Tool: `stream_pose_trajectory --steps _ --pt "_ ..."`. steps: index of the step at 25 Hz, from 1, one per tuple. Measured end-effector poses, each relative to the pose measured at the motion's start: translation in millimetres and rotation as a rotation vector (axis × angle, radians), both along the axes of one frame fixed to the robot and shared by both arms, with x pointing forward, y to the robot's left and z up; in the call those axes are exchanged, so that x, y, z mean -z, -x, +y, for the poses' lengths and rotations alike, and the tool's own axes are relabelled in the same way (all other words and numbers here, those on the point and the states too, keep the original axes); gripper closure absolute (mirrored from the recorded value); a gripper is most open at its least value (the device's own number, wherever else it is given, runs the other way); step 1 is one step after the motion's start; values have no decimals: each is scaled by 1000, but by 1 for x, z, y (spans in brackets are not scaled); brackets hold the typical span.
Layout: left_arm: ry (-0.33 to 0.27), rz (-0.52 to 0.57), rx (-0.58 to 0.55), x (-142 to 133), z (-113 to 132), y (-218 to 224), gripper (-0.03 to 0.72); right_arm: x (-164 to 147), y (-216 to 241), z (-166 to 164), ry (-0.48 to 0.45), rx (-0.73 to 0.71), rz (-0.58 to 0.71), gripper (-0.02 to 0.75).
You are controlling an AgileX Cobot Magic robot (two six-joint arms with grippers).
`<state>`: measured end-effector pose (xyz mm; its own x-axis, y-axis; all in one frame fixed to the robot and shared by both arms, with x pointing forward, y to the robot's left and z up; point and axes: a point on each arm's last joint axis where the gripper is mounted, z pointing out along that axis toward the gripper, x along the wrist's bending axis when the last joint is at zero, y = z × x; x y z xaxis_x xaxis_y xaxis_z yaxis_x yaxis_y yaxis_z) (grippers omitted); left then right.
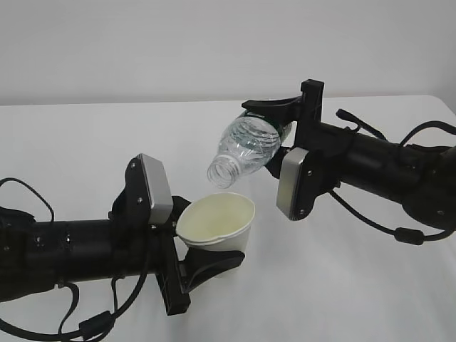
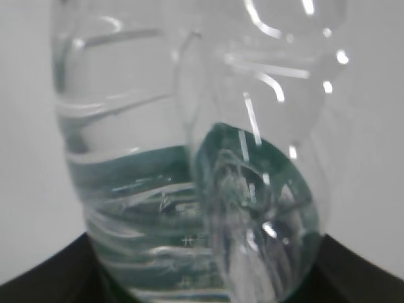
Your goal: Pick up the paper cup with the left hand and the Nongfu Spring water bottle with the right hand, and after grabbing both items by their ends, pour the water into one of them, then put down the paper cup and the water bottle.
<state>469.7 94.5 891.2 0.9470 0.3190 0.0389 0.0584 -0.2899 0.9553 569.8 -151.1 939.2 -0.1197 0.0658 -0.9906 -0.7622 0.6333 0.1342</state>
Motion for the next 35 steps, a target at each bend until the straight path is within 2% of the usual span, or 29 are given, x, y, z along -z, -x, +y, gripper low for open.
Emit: stream_pose_trajectory --steps 17,35 --pt "-14 -9 51 1 -1 4 244 0 0 0 24 -1 -29 281" --pt "-16 -10 57 1 -1 4 251 0 0 0 45 -2 -54 281"
